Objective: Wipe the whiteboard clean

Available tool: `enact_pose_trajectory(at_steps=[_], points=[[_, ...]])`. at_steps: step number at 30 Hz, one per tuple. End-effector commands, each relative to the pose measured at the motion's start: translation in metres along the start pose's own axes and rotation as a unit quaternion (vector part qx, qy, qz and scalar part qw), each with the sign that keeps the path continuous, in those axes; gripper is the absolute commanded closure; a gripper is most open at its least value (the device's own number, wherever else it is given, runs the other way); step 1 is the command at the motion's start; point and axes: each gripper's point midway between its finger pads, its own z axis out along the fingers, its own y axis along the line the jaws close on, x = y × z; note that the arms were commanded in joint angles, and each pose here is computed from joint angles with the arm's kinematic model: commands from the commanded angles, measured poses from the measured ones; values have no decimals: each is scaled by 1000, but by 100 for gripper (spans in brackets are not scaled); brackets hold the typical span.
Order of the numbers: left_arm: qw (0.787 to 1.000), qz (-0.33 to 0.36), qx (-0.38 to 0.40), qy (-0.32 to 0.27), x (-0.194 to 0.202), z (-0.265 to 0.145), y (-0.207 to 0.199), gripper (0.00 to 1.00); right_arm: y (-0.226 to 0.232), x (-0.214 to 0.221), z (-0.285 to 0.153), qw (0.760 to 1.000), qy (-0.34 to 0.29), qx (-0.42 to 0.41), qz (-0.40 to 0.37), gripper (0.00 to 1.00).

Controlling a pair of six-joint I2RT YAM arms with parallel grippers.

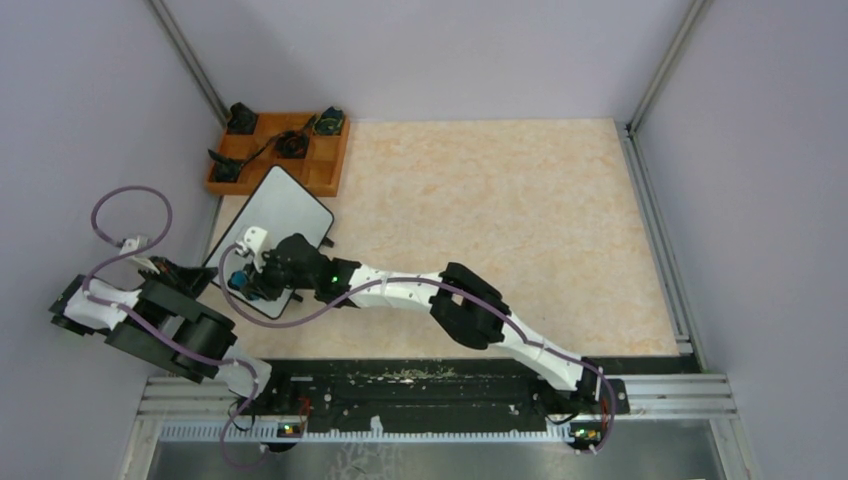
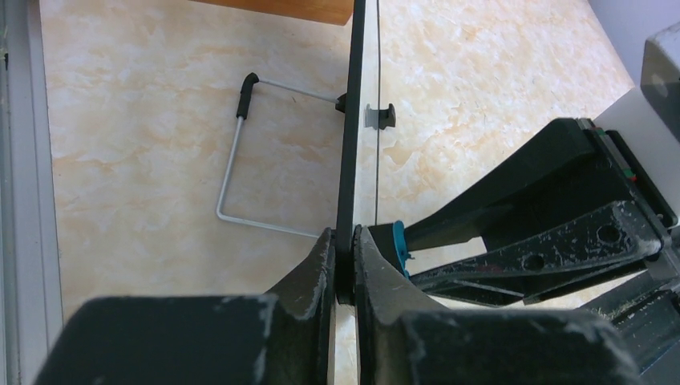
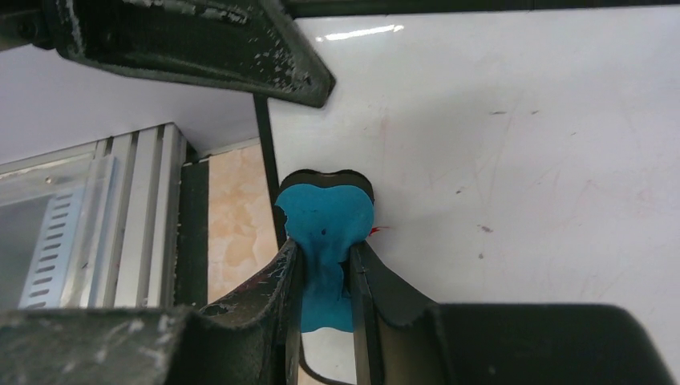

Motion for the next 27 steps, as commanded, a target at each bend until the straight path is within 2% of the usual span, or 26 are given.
enact_pose_trajectory(at_steps=[1, 11, 15, 20, 27], points=[[998, 43, -6, 34, 14, -1, 9, 100, -29, -32, 2, 999, -39, 28, -14, 100], [998, 42, -5, 35, 15, -1, 9, 100, -99, -24, -17, 996, -35, 81, 1, 100], [998, 43, -6, 37, 16, -1, 9, 100, -110, -27, -29, 994, -39, 100, -10, 100], [998, 43, -6, 35, 15, -1, 8, 100, -105, -28, -31, 995, -42, 91, -7, 100], [998, 43, -6, 38, 16, -1, 8, 100, -56, -27, -21, 998, -44, 46, -5, 100]])
